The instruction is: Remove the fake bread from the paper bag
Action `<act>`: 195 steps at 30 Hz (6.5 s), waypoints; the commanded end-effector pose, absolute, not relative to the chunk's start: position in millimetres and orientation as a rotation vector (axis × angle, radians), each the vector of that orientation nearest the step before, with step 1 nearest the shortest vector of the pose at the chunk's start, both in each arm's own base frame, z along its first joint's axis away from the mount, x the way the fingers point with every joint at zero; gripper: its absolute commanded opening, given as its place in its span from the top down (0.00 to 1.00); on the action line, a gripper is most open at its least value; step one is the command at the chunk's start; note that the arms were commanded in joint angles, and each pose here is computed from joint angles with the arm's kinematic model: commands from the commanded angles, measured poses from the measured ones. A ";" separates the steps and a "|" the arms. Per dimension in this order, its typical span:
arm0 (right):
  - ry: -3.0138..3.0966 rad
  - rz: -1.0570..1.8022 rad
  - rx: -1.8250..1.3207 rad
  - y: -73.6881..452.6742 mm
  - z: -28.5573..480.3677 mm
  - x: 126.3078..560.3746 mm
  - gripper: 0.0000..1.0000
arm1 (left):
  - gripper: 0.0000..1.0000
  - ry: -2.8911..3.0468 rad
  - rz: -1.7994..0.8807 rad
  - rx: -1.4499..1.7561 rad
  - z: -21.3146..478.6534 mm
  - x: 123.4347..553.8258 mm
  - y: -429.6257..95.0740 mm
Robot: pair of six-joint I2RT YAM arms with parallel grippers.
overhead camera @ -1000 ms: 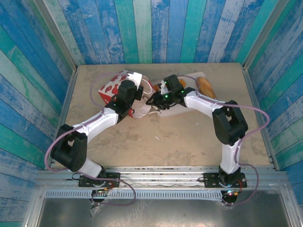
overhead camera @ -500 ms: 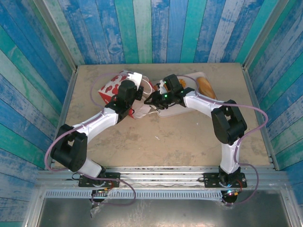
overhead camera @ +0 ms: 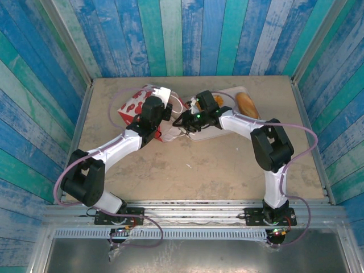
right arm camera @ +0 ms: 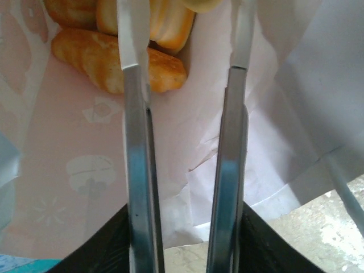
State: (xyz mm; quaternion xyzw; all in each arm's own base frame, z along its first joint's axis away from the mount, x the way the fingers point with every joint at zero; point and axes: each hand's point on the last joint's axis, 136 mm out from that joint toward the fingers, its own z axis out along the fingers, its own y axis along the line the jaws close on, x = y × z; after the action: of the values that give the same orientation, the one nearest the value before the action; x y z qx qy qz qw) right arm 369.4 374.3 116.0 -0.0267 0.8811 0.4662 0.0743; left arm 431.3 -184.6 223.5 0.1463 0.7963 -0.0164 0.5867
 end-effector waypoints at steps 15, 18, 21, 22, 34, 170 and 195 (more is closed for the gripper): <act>2.540 1.408 -0.129 372.4 149.5 366.5 0.98 | 1.00 1.745 -0.088 0.224 266.1 433.6 -180.0; 2.529 1.427 -0.110 371.0 153.0 362.6 0.99 | 1.00 1.750 -0.077 0.206 264.3 435.3 -177.7; 2.521 1.455 -0.090 368.4 156.0 356.3 0.99 | 1.00 1.759 -0.056 0.180 262.5 437.4 -173.7; 2.518 1.470 -0.078 367.4 157.1 353.6 0.99 | 1.00 1.763 -0.051 0.172 261.4 438.3 -172.6; 2.446 1.565 -0.043 357.3 180.7 333.0 0.99 | 1.00 1.785 -0.033 0.125 251.5 443.9 -169.1; 2.381 1.428 0.757 112.5 139.2 379.9 0.53 | 1.00 1.795 0.042 0.089 240.7 444.1 -156.7; 2.521 1.276 0.510 150.2 152.7 361.6 0.65 | 1.00 1.779 0.040 0.084 247.5 442.8 -155.5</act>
State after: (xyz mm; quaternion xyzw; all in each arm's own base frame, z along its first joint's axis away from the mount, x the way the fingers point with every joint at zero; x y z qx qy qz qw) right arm 351.6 143.0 148.2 0.2006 0.8630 0.4461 0.1263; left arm 449.5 -161.7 222.1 0.0480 0.7913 0.0220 0.6091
